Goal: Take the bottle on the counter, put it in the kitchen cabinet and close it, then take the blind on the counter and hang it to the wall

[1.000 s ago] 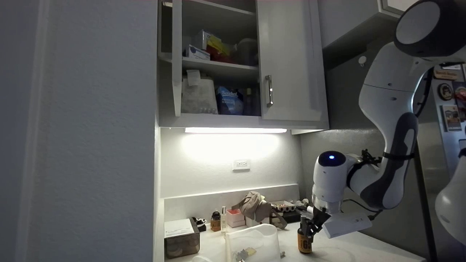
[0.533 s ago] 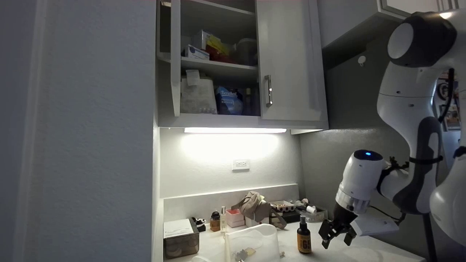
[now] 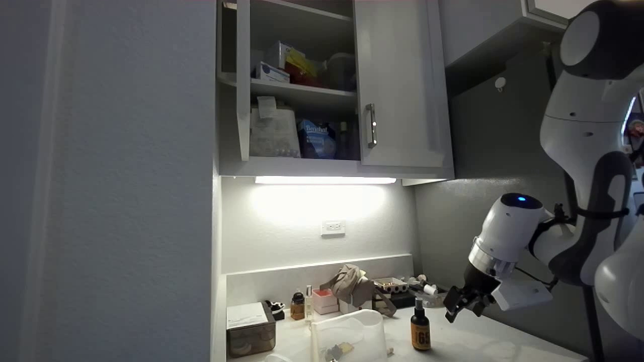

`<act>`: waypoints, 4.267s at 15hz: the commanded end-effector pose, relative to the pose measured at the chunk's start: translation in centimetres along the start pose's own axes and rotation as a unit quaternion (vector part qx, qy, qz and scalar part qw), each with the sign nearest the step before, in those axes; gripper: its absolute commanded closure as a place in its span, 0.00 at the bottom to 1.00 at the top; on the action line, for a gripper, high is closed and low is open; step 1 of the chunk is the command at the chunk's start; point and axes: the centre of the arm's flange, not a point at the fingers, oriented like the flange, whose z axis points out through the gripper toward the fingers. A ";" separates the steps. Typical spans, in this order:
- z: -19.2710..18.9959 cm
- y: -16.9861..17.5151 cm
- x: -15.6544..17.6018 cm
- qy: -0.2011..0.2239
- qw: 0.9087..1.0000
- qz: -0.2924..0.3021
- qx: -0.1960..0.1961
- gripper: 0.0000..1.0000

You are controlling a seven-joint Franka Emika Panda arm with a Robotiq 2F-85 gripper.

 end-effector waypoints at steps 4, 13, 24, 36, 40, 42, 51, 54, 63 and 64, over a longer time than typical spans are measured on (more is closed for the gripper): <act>-0.1 -5.2 -1.7 0.016 0.998 -0.055 0.021 0.00; 2.7 -13.0 -1.0 0.024 0.997 -0.068 -0.029 0.00; 6.4 -13.1 -2.5 0.026 0.991 -0.015 -0.134 0.00; 8.1 -8.7 -2.8 0.094 0.981 0.022 -0.166 0.00; 8.4 -8.1 -2.8 0.108 0.981 0.029 -0.159 0.00; 8.9 -8.0 -3.0 0.110 0.982 0.032 -0.152 0.00; 8.5 -10.2 -1.9 0.086 0.990 0.016 -0.106 0.00; 8.5 -10.9 -1.4 0.097 0.990 0.008 -0.107 0.00; 10.1 -11.6 -0.4 0.125 0.984 -0.005 -0.128 0.14; 10.2 -11.7 -0.3 0.125 0.984 -0.007 -0.129 0.26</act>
